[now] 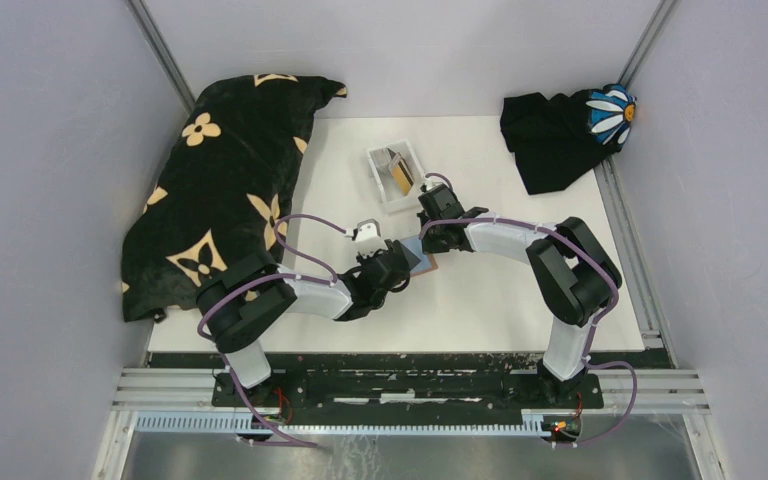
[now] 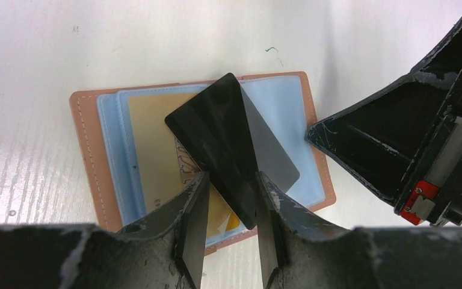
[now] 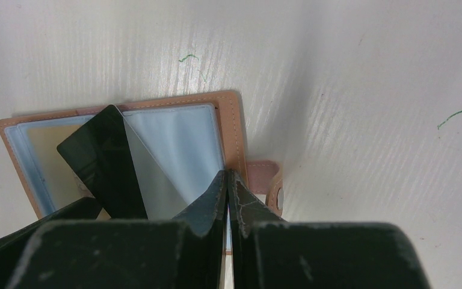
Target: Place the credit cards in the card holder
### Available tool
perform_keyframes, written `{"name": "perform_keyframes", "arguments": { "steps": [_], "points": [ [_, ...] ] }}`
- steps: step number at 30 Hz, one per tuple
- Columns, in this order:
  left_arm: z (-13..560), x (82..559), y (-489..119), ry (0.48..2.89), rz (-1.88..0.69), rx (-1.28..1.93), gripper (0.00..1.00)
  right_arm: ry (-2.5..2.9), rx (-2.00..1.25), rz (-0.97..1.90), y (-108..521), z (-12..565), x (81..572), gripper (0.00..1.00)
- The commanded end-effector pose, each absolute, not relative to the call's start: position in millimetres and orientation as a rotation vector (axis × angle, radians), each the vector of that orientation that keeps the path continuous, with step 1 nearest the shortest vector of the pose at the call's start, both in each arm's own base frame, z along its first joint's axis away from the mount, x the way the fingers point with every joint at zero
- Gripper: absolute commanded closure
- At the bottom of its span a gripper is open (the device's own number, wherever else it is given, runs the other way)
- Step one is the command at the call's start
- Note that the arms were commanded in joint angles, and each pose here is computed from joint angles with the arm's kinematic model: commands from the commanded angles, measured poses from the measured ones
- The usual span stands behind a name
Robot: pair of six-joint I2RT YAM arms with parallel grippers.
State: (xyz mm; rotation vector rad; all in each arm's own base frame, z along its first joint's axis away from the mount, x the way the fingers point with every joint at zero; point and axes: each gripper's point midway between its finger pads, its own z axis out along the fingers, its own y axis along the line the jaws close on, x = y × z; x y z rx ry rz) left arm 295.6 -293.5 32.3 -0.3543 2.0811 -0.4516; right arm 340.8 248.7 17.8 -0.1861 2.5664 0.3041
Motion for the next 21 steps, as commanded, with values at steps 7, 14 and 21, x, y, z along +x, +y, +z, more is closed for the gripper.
{"name": "perform_keyframes", "arguments": {
  "steps": [7, 14, 21],
  "points": [
    [34.2, 305.4, -288.0, 2.040, -0.367, -0.300, 0.57, 2.700, -0.233, 0.238, 239.0, -24.6, 313.1, 0.94],
    [40.3, 296.4, -253.6, 2.000, -0.293, -0.353, 0.54, 2.702, -0.235, 0.235, 239.1, -25.2, 313.6, 0.94],
    [34.4, 294.9, -255.1, 2.011, -0.315, -0.365, 0.48, 2.701, -0.232, 0.236, 239.3, -25.9, 314.4, 0.94]
  ]
}}
